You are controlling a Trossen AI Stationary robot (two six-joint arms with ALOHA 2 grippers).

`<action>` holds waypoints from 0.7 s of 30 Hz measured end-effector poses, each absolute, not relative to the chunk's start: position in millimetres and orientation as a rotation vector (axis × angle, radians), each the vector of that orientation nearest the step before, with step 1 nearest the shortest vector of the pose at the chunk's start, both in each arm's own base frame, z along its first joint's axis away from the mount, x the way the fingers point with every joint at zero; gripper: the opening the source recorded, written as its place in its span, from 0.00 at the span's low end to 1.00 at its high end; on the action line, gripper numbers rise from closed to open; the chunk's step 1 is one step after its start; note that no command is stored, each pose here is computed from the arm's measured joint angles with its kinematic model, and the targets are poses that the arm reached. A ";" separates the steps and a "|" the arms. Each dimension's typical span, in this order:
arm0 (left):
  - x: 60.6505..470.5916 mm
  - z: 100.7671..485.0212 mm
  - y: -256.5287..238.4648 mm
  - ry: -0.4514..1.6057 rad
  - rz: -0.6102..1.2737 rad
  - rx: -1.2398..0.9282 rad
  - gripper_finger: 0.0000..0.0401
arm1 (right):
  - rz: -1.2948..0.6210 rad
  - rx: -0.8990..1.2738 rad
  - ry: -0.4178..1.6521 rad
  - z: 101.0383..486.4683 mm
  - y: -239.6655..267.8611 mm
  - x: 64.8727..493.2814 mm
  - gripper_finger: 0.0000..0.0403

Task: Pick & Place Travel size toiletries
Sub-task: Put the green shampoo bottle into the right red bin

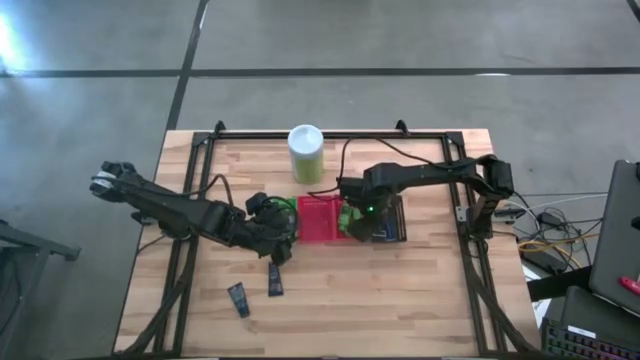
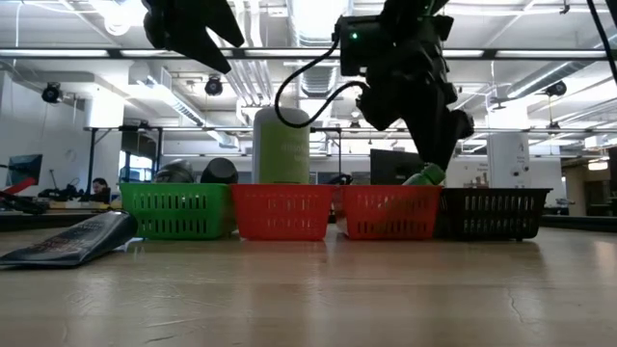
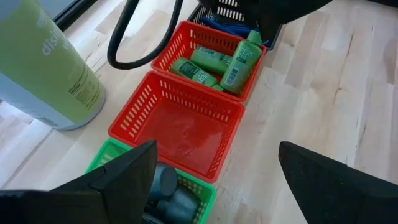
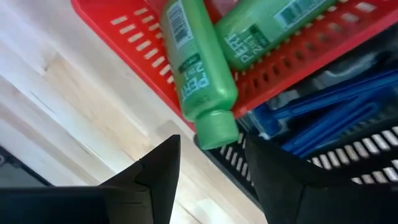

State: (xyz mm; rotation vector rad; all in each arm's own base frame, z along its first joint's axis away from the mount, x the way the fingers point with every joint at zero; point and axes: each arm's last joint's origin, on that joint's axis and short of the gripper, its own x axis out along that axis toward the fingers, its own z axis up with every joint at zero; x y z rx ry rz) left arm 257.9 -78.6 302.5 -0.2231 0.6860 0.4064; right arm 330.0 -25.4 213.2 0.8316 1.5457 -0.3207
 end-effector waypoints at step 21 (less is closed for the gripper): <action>257.1 301.5 -77.5 0.704 0.404 -0.200 0.85 | -0.270 0.888 1.478 209.4 -25.0 336.5 0.22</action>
